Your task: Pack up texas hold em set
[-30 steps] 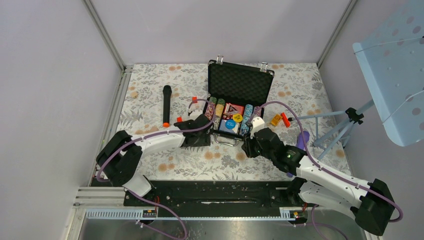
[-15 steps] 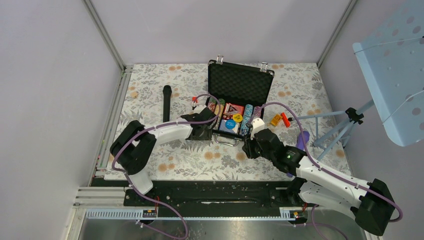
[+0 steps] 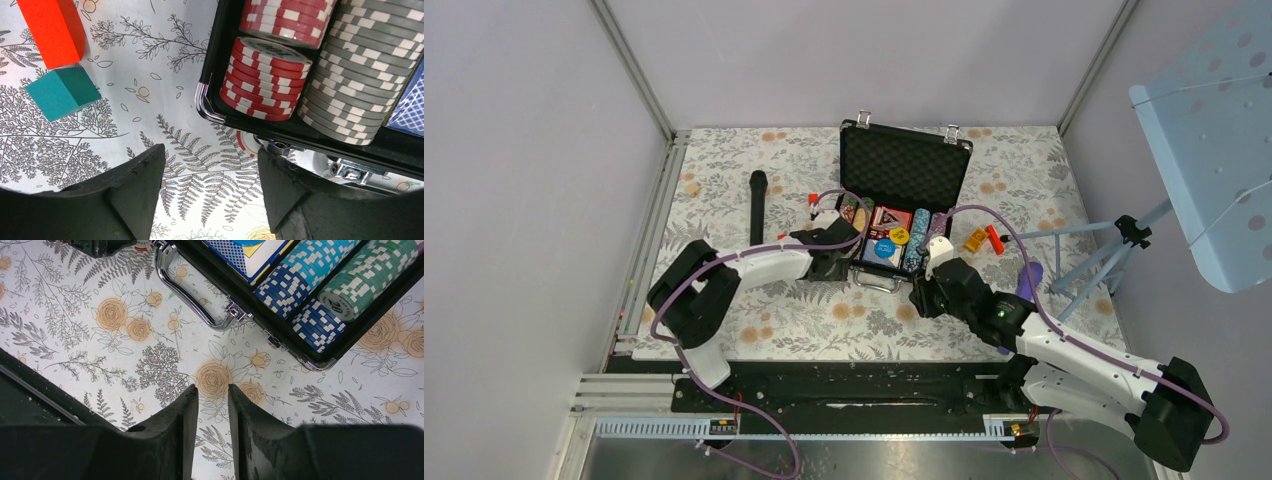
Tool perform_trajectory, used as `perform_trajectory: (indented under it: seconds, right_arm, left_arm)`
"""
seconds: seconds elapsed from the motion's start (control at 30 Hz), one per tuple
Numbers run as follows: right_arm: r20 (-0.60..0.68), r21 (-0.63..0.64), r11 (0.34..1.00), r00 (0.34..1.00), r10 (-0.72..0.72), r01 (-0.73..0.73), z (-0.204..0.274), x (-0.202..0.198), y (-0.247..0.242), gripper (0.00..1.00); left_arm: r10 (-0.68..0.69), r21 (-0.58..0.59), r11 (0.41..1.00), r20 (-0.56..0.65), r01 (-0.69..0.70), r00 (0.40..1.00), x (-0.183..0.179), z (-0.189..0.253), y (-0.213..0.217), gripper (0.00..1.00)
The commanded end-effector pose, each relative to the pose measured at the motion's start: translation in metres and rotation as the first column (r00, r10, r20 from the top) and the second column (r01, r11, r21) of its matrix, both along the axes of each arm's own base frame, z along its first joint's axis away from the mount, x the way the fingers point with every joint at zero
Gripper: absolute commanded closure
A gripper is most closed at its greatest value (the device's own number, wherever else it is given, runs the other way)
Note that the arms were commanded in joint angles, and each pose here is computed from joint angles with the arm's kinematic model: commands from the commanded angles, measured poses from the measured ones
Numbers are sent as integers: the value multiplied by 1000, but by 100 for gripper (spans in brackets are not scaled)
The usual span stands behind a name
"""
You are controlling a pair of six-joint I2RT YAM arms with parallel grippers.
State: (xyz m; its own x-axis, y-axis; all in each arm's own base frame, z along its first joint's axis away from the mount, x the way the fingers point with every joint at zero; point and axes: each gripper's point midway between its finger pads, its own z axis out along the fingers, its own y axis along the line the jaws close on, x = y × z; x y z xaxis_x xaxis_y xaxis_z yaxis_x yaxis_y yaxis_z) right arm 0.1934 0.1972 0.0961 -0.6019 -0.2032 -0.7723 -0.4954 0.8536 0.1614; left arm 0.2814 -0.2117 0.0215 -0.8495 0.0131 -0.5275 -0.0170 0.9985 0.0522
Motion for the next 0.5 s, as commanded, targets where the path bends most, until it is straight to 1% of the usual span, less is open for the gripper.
perform_trajectory:
  seconds: [0.0,0.23,0.47]
  right_arm:
    - [25,17,999,999,-28,28,6,5,-2,64]
    - [22,20,999,999,-26,25,6,5,-1,64]
    - [18,31,999,1000,-25,25,6,4,1,64]
  left_arm:
    - [-18,85,996,-86,25,996,-22,-19,10,33]
    - [-44,57,997,-178,55,983,-59,-32,11,34]
    - [-44,52,997,-256,59,966,-89,-41,23,34]
